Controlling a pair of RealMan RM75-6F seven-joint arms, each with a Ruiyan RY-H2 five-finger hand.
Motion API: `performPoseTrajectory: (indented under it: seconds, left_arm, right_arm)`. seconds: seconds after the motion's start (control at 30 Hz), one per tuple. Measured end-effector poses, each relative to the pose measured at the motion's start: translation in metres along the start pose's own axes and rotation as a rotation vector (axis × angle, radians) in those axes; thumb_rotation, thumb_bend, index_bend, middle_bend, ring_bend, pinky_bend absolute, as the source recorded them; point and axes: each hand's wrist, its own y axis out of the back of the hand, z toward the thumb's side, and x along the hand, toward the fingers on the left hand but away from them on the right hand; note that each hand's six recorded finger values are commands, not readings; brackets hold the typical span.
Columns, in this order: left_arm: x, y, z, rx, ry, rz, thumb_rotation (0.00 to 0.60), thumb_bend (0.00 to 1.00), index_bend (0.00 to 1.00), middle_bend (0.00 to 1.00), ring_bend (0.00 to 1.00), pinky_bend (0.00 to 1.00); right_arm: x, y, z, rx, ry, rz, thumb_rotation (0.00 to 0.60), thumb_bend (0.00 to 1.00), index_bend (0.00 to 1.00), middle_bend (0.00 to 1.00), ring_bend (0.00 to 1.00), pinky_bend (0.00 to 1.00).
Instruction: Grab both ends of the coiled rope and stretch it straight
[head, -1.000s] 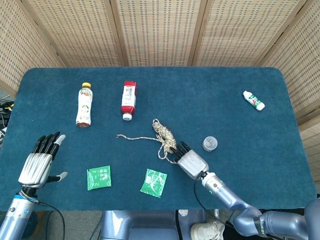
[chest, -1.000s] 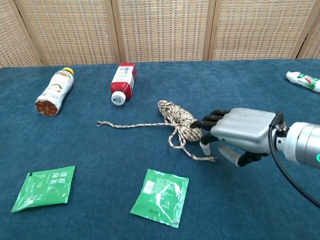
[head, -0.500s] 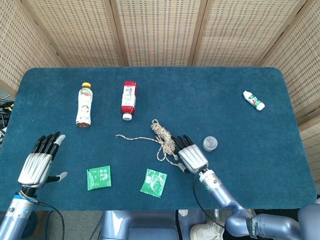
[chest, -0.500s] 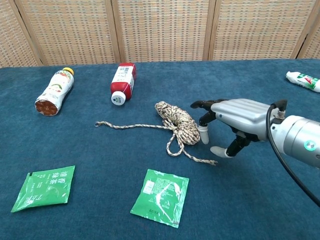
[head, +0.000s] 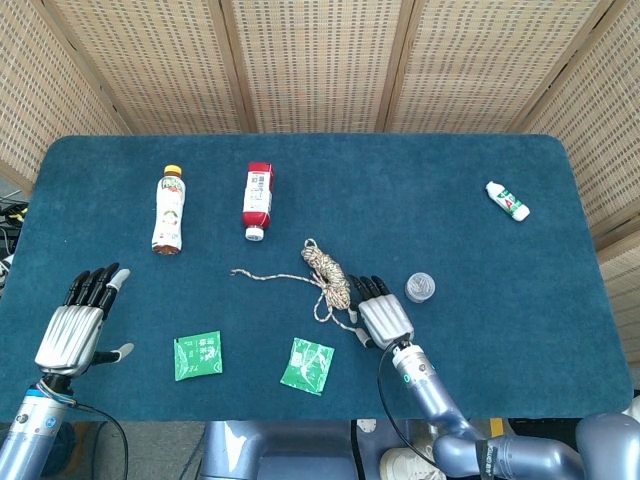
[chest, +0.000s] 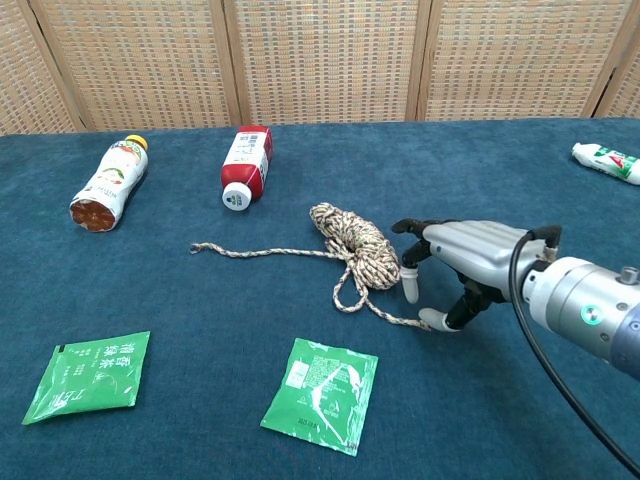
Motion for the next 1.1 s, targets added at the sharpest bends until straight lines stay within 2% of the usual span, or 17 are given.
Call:
performPoseTrajectory:
  seconds: [0.3, 0.6, 1.1]
  left_arm:
    - [0.000, -0.001, 0.000, 0.006, 0.000, -0.003, 0.600, 0.00, 0.00, 0.00, 0.00, 0.00]
    - [0.001, -0.002, 0.000, 0.007, 0.003, -0.003, 0.600, 0.00, 0.00, 0.00, 0.00, 0.00]
    - [0.000, -0.002, 0.001, 0.008, 0.001, -0.004, 0.600, 0.00, 0.00, 0.00, 0.00, 0.00]
  right_arm:
    - [0.002, -0.016, -0.006, -0.002, -0.042, 0.032, 0.600, 0.36, 0.48, 0.00, 0.00, 0.00]
    - [0.002, -0.020, -0.012, -0.003, -0.052, 0.034, 0.600, 0.36, 0.50, 0.00, 0.00, 0.00]
    - [-0.001, -0.021, -0.005, -0.004, -0.033, 0.040, 0.600, 0.46, 0.57, 0.00, 0.00, 0.00]
